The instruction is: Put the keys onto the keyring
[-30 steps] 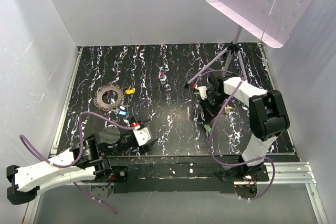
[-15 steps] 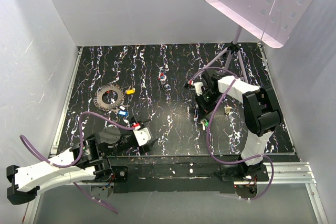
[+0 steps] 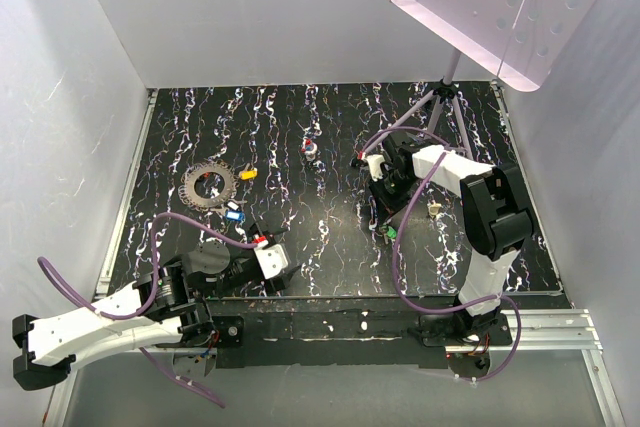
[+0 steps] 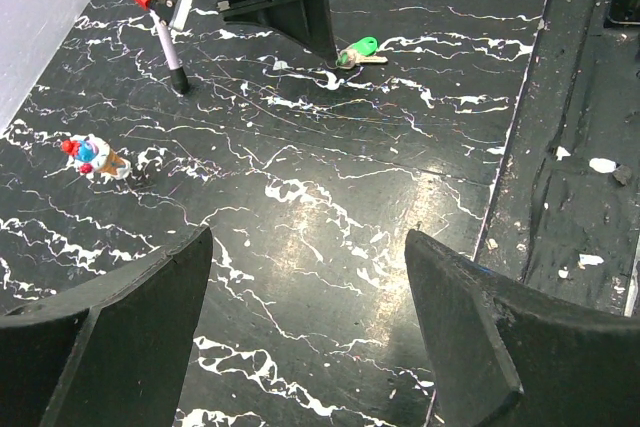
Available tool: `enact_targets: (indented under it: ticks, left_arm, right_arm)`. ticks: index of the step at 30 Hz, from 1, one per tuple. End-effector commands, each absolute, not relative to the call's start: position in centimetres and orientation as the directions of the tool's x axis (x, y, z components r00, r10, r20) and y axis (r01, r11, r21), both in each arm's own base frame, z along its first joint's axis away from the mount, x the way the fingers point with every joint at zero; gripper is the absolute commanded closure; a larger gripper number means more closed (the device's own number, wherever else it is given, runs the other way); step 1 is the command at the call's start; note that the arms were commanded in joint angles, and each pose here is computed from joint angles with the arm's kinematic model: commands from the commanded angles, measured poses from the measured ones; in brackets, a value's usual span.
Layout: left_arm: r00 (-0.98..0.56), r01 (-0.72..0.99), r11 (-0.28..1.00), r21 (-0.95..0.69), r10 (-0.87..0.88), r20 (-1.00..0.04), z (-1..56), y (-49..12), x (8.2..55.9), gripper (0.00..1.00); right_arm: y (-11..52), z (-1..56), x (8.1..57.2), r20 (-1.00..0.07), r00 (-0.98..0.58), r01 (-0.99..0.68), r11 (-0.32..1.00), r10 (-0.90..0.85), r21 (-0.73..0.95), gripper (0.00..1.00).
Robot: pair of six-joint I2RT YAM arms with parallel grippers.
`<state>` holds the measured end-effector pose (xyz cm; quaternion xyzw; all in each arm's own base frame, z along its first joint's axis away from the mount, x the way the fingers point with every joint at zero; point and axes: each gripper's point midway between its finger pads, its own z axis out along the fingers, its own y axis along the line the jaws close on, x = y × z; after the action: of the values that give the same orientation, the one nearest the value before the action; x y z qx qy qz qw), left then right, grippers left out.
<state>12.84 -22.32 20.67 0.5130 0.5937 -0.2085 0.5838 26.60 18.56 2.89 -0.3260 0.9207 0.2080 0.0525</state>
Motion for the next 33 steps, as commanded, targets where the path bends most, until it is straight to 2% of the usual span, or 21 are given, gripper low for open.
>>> enact_targets:
  ticks: [1, 24, 33]
  left_arm:
    - [0.223, 0.856, 0.383, 0.347, 0.331, -0.917, 22.4, -22.6, 12.6, 0.23]
    - [0.224, 0.858, 0.380, 0.345, 0.326, -0.918, 22.5, -22.6, 12.5, 0.22]
    - [0.211, 0.854, 0.407, 0.324, 0.298, -0.931, 23.2, -22.3, 12.5, 0.21]
  right_arm:
    - [19.2, 3.0, 27.3, -0.247, -0.785, -0.619, 0.700, -0.569, 0.355, 0.92]
    - [19.1, 4.8, 28.3, -0.306, -0.773, -0.634, 0.707, -0.556, 0.314, 0.66]
    - [18.8, 9.0, 28.7, -0.417, -0.706, -0.695, 0.672, -0.573, 0.254, 0.59]
